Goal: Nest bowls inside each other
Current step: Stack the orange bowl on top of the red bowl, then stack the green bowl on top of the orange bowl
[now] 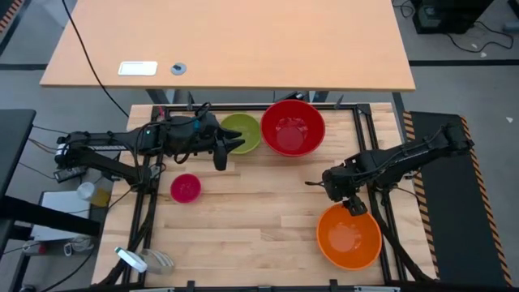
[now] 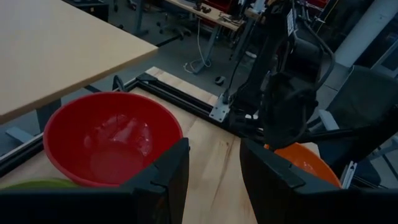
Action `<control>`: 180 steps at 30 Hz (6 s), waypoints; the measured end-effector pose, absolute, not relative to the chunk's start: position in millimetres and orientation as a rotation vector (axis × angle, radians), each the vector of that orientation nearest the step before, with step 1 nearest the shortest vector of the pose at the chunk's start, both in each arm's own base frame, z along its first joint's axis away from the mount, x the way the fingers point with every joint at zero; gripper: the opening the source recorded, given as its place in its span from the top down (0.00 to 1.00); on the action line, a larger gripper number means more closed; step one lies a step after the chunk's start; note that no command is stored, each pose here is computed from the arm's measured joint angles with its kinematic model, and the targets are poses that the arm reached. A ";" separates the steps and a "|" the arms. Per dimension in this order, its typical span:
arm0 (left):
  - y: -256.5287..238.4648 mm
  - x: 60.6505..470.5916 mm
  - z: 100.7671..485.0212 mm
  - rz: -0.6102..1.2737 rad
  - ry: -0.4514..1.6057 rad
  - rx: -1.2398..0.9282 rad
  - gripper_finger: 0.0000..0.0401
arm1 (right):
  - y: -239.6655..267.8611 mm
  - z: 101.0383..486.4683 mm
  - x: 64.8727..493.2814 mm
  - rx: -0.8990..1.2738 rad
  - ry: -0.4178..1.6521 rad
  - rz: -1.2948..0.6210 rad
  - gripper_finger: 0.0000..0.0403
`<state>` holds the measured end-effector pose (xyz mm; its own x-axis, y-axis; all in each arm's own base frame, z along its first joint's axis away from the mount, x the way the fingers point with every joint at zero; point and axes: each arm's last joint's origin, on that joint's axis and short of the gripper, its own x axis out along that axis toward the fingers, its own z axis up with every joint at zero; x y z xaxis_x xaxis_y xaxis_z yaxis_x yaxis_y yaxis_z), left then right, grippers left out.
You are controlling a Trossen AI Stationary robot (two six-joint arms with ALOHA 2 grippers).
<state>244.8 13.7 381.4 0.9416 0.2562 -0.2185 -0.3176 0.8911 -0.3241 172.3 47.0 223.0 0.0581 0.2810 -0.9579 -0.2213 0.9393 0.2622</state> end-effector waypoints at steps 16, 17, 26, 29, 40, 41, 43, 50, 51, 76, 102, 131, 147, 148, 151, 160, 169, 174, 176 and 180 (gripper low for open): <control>13.8 244.7 381.5 0.300 0.172 -0.364 0.64 | 56.1 189.7 158.6 0.161 1.558 0.244 0.41; 13.8 244.7 381.5 0.300 0.172 -0.365 0.64 | 56.1 188.0 158.1 0.168 1.560 0.232 0.43; 14.9 244.4 381.5 0.339 0.163 -0.365 0.63 | 55.2 184.8 156.8 0.199 1.568 0.137 0.78; 16.3 243.3 380.3 0.420 0.161 -0.350 0.63 | 54.6 185.0 157.0 0.259 1.574 0.086 0.92; 18.6 240.3 374.7 0.503 0.215 -0.302 0.54 | 53.1 209.4 172.9 0.455 1.502 0.046 0.97; 19.3 239.8 375.0 0.505 0.214 -0.304 0.53 | 51.9 214.2 175.8 0.466 1.483 0.045 0.97; 20.5 238.3 376.7 0.509 0.200 -0.318 0.52 | 47.8 223.2 181.6 0.493 1.442 0.032 0.97; 20.8 227.7 386.0 0.508 0.154 -0.310 0.52 | 23.9 254.3 205.6 0.627 1.223 -0.017 0.97; 20.9 227.6 387.2 0.510 0.146 -0.308 0.52 | 18.8 256.7 209.3 0.649 1.182 -0.026 0.97; 12.5 227.8 384.0 0.489 0.167 -0.351 0.52 | -145.9 262.3 197.2 0.990 0.613 -0.833 0.96; 15.9 226.5 381.1 0.514 0.187 -0.377 0.52 | -198.2 202.8 192.2 1.136 0.817 -0.908 0.79; 65.0 242.9 319.3 0.501 0.687 -0.572 0.52 | -199.2 324.9 206.9 0.755 0.881 -0.791 0.44; 100.6 277.4 251.9 0.507 0.999 -0.539 0.52 | -121.2 345.6 244.8 0.573 0.895 -0.538 0.44; 103.7 279.0 247.1 0.524 1.012 -0.547 0.52 | -115.8 346.3 247.1 0.557 0.894 -0.527 0.44; 115.1 281.9 234.5 0.586 1.041 -0.563 0.52 | -102.0 347.6 254.4 0.505 0.886 -0.511 0.44; 126.1 287.0 211.4 0.582 1.144 -0.490 0.52 | -74.1 352.2 270.0 0.461 0.816 -0.475 0.44; 103.0 289.6 208.8 0.426 1.242 -0.406 0.52 | -64.2 352.3 272.6 0.446 0.815 -0.468 0.44; 85.4 292.6 208.2 0.309 1.279 -0.390 0.52 | -64.0 352.2 272.6 0.446 0.816 -0.468 0.44; 79.7 293.6 208.1 0.283 1.288 -0.383 0.52 | -64.0 352.1 272.6 0.446 0.817 -0.468 0.44; 75.0 294.9 216.3 0.264 1.309 -0.421 0.52 | -64.0 351.9 272.4 0.446 0.820 -0.468 0.44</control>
